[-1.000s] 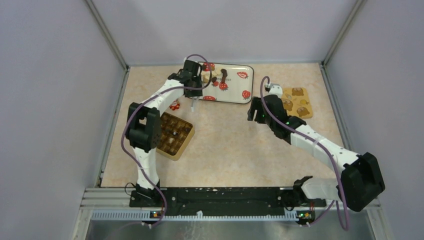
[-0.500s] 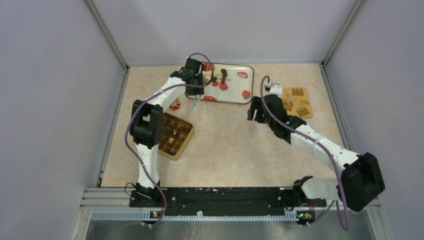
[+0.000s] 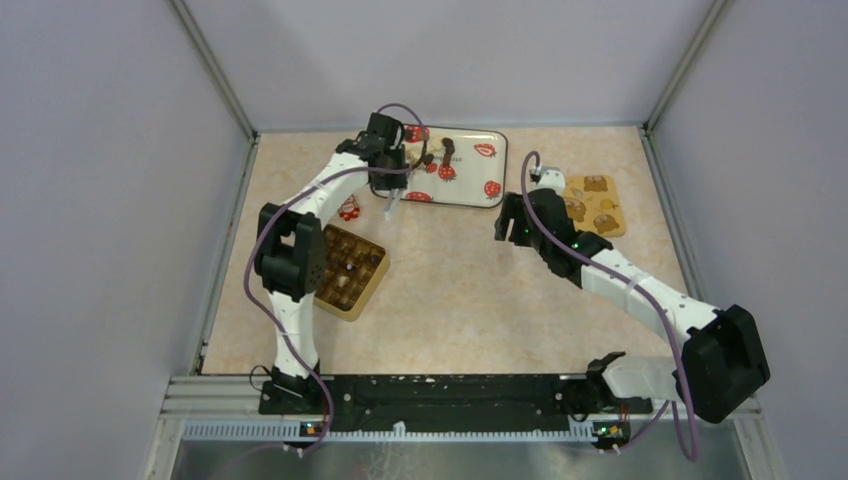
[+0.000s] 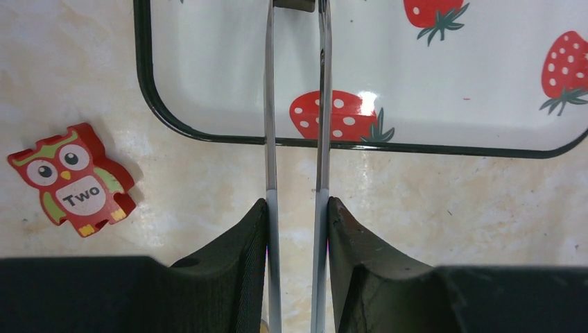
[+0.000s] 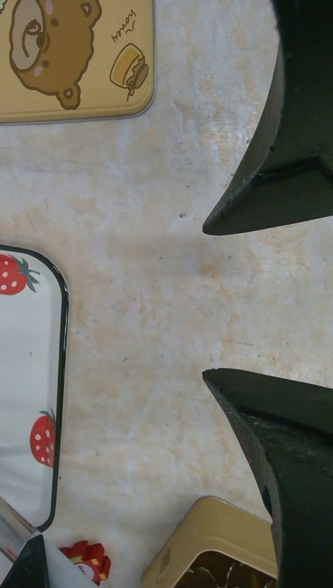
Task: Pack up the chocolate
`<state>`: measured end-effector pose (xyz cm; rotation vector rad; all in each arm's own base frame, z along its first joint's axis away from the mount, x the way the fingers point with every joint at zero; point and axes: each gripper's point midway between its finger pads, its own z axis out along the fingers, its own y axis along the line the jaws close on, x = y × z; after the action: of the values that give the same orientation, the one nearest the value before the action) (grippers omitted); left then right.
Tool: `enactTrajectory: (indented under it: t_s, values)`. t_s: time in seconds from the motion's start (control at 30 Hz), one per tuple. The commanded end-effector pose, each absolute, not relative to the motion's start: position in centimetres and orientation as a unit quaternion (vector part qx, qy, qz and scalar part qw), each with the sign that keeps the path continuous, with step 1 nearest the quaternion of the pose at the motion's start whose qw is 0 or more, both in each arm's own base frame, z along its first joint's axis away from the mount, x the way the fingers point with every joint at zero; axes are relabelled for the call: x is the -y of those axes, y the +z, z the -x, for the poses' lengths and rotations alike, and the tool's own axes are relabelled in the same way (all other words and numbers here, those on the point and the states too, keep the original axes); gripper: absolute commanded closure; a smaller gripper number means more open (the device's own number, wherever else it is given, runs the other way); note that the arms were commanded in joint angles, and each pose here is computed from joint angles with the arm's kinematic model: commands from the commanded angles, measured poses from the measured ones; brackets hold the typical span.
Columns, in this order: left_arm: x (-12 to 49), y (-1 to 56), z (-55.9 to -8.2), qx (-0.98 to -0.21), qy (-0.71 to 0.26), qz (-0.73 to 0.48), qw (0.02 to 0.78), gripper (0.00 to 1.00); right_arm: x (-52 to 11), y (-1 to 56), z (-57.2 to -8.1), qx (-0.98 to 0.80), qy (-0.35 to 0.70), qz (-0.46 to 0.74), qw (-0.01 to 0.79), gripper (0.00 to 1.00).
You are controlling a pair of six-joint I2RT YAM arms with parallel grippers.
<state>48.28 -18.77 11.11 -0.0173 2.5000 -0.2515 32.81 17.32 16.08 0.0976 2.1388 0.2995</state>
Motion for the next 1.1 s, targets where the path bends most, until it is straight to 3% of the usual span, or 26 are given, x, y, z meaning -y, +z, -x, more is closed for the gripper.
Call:
enactTrajectory:
  t_s: [0.0,0.27,0.6,0.83,1.07]
  values:
    - [18.7,18.9,-47.9,-0.918,-0.123,-0.007,0.378,0.87,-18.1,18.9,-33.5,-0.854,0.148,-0.049,0.497,0.31]
    - [16.5,20.8,-43.3,-0.92,-0.109,-0.009,0.376,0.87,-18.2,19.0,-33.2,-0.853,0.153,-0.047,0.496,0.31]
    - [9.5,23.3,-31.9,-0.934,-0.03,0.036,0.355,0.86,-18.7,19.0,-32.8,-0.853,0.168,-0.039,0.493,0.31]
    - [5.6,22.0,-23.3,-0.947,0.005,0.11,0.303,0.85,-19.1,18.9,-32.5,-0.853,0.178,-0.034,0.49,0.31]
    - [4.3,20.5,-19.0,-0.95,0.012,0.168,0.263,0.85,-19.3,18.6,-32.1,-0.855,0.182,-0.034,0.484,0.31]
